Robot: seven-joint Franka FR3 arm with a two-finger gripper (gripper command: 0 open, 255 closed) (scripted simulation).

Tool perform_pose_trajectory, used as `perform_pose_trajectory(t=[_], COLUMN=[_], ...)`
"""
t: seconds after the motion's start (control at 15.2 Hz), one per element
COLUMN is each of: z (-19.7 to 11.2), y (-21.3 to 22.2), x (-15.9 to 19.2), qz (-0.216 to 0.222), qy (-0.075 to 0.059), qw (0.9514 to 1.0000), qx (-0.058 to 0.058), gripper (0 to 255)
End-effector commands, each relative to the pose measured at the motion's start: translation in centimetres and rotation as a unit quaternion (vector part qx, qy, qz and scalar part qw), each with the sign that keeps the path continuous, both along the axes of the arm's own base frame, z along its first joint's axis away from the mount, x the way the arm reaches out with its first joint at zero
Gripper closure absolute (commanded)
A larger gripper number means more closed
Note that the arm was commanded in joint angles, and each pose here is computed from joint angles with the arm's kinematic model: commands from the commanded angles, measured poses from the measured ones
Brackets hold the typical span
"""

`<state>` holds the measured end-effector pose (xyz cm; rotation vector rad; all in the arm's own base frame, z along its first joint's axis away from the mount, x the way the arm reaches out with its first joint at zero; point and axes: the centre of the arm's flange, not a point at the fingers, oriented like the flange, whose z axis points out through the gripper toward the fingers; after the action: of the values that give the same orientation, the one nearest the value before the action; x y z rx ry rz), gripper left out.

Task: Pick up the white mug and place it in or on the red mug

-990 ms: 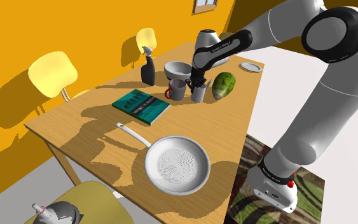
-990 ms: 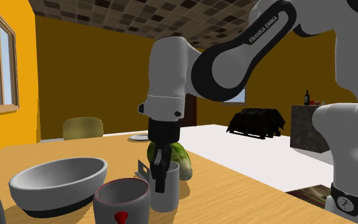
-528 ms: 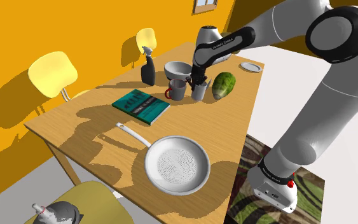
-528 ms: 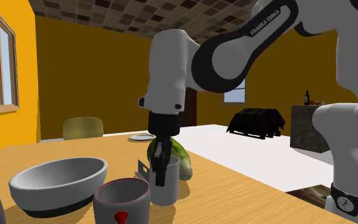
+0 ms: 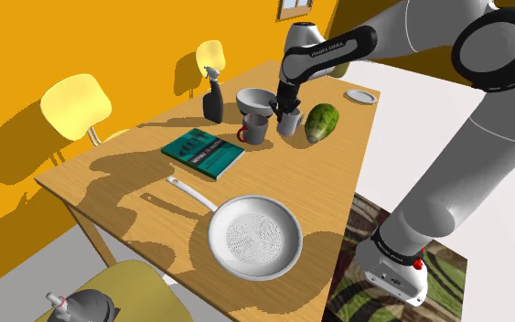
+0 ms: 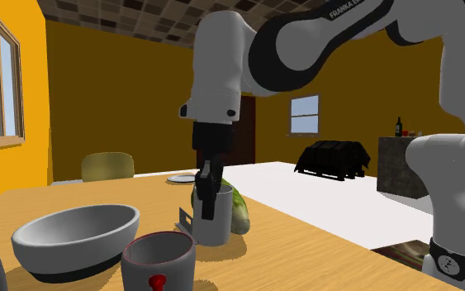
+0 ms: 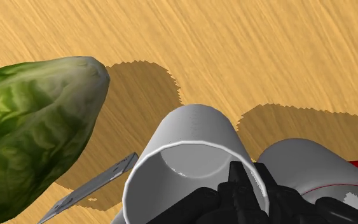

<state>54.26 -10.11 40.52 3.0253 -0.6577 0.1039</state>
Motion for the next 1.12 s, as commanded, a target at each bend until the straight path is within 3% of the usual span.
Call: perform_pose_trajectory(t=[0.0, 1.06], z=[1.1, 9.6], y=[0.0, 0.0], x=[0.1, 0.1], qz=[0.000, 0.000], qy=[0.000, 0.000], qw=[1.0000, 1.0000], qx=[0.000, 0.000], gripper=[255, 255])
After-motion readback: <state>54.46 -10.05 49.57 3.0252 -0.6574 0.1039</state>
